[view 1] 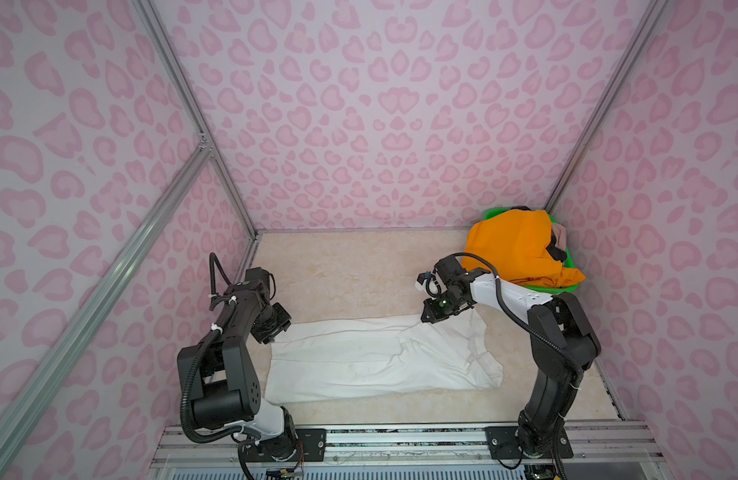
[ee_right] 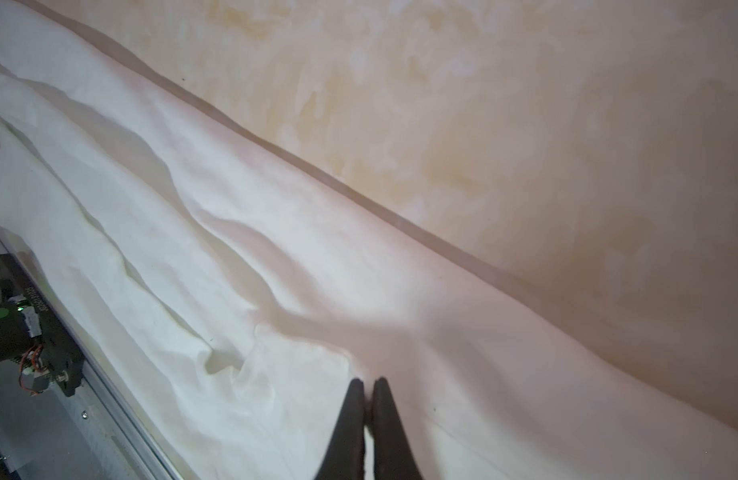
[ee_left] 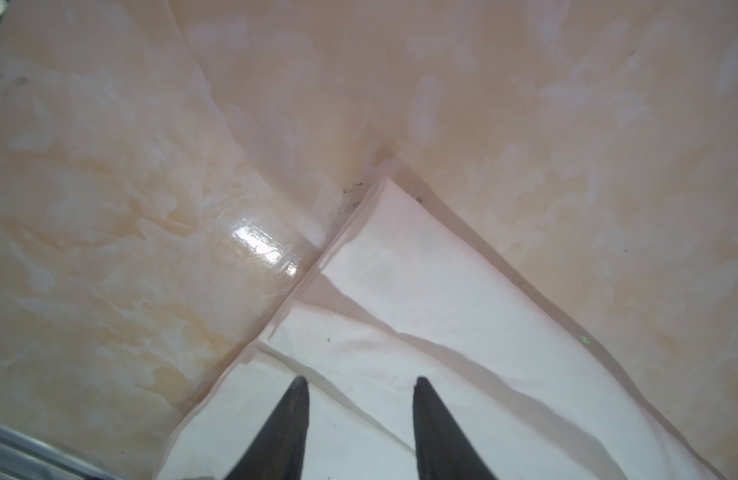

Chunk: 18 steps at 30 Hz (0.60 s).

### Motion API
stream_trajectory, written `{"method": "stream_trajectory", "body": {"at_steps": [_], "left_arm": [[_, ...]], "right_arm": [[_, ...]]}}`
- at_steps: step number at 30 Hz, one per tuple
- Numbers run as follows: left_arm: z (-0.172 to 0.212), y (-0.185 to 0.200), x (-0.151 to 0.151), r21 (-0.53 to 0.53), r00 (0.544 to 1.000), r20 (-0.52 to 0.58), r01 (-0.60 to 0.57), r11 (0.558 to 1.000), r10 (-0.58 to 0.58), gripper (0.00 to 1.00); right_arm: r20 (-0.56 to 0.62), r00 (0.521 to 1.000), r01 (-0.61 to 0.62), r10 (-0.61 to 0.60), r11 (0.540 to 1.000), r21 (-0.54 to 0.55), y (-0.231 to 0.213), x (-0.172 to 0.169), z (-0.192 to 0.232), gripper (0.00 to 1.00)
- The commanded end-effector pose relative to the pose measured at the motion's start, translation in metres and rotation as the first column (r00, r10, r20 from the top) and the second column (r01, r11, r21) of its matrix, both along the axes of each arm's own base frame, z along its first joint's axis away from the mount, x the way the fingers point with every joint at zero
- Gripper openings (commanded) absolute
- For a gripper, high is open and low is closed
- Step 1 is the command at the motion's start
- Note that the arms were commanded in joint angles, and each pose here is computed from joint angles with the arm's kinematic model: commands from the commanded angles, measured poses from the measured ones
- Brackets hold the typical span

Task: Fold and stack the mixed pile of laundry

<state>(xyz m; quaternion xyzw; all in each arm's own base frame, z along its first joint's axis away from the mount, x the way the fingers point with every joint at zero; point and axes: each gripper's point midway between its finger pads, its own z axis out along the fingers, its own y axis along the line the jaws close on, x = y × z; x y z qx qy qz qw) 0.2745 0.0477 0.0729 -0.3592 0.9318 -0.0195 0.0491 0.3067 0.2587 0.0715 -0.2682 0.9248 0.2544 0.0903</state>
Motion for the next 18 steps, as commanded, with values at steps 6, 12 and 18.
{"method": "stream_trajectory", "body": {"at_steps": [6, 12, 18], "left_arm": [[0.010, 0.010, -0.002, 0.034, 1.000, -0.004, 0.012, 0.999, -0.011, 0.44], [0.014, 0.015, 0.002, 0.034, 1.000, -0.003, 0.010, 0.999, -0.010, 0.45], [0.009, 0.011, 0.002, 0.011, 1.000, -0.015, 0.009, 1.000, -0.009, 0.44]], "right_arm": [[-0.061, 0.994, -0.084, 0.087, 0.995, 0.059, -0.002, -0.053, 0.030, 0.00], [-0.147, 0.981, -0.118, 0.128, 0.991, 0.069, -0.002, -0.104, 0.036, 0.00], [-0.227, 0.960, -0.154, 0.164, 0.986, 0.060, 0.015, -0.151, 0.018, 0.07]]}}
